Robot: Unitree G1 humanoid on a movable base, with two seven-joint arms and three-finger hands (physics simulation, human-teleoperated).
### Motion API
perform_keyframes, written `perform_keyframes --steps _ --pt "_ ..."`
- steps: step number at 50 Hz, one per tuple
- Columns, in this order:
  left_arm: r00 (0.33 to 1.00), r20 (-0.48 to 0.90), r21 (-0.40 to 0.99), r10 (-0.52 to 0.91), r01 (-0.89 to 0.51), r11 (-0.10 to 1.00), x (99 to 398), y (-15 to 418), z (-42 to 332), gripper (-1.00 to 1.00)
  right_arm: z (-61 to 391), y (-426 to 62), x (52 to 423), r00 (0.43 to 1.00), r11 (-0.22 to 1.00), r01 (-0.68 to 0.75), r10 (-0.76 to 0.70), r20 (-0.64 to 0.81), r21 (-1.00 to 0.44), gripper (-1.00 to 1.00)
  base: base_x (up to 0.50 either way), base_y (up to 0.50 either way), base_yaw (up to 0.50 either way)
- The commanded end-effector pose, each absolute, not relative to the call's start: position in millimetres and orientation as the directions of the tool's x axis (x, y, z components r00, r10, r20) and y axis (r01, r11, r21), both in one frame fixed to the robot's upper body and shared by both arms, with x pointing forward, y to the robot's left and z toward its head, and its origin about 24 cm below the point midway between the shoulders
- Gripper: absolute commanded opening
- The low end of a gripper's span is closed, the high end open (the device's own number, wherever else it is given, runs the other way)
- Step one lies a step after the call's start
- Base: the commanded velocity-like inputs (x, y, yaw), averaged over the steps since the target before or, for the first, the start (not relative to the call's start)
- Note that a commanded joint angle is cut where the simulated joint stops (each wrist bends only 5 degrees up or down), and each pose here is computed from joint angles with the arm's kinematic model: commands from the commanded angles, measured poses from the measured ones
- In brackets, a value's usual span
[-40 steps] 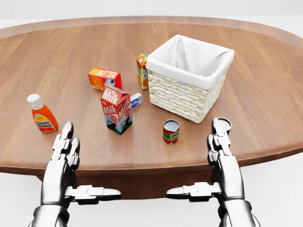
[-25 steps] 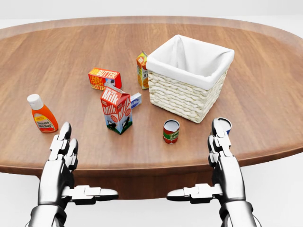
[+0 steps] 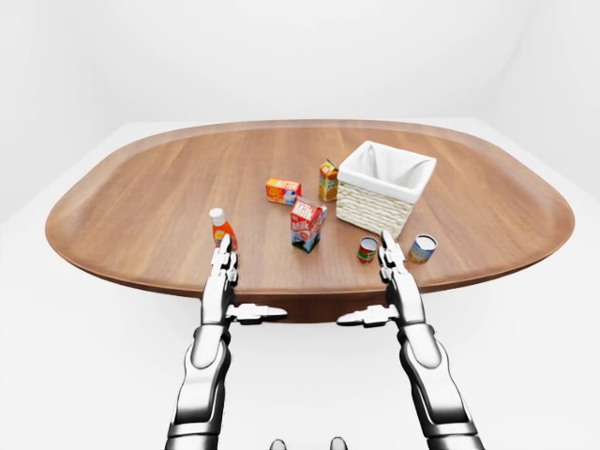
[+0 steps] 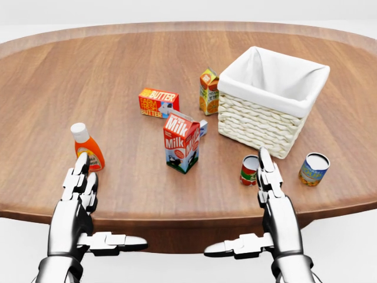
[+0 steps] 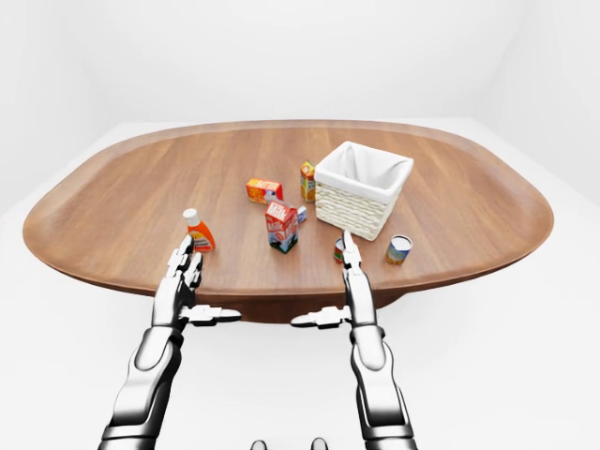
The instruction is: Pick up the tomato sauce, and put it in the basket.
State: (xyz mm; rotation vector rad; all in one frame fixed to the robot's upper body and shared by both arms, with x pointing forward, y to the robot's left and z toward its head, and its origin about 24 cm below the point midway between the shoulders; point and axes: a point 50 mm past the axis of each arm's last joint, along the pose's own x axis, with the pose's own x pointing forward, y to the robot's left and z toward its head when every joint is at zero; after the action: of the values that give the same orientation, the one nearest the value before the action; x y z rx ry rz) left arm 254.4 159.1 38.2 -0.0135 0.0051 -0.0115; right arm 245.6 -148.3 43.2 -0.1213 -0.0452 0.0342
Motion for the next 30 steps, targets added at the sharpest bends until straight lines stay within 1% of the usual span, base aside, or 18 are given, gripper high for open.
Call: perform_keyframes --steps 1,2,3,6,14,20,30 --pt "1.000 -0.004 -0.008 -0.014 0.014 1.000 254.1 159.8 36.4 1.00 45.6 -145.4 243.1 0.997 0.992 -0.045 0.052 0.056 -0.118 1.00 0.00 0.50 0.00" --pt "1.000 -0.004 -0.008 -0.014 0.014 1.000 253.9 159.8 37.1 1.00 45.4 -145.1 243.2 0.997 0.991 -0.049 0.056 0.057 -0.121 1.00 0.00 0.50 0.00" --pt "1.000 -0.004 -0.008 -0.015 0.015 1.000 253.6 159.7 38.1 1.00 44.3 -145.8 243.9 0.998 0.995 -0.045 0.049 0.048 -0.091 1.00 0.00 0.00 0.00" --pt "1.000 -0.004 -0.008 -0.015 0.015 1.000 253.6 159.7 38.2 1.00 46.3 -146.5 243.3 0.997 0.994 -0.047 0.053 0.061 -0.094 1.00 0.00 0.00 0.00" --pt "1.000 -0.004 -0.007 -0.018 0.018 1.000 253.6 159.2 37.6 1.00 46.5 -147.5 244.7 0.998 0.997 -0.053 0.055 0.030 -0.060 1.00 0.00 0.00 0.00" --pt "1.000 -0.003 -0.008 -0.018 0.018 1.000 253.4 159.2 37.6 1.00 51.0 -146.2 241.6 0.997 0.997 -0.068 0.069 0.046 -0.039 1.00 0.50 -0.10 0.00" --pt "1.000 -0.002 -0.007 -0.019 0.019 1.000 252.3 159.1 38.8 1.00 53.0 -146.3 240.0 0.996 0.997 -0.058 0.062 0.064 -0.060 1.00 0.50 -0.10 0.00"
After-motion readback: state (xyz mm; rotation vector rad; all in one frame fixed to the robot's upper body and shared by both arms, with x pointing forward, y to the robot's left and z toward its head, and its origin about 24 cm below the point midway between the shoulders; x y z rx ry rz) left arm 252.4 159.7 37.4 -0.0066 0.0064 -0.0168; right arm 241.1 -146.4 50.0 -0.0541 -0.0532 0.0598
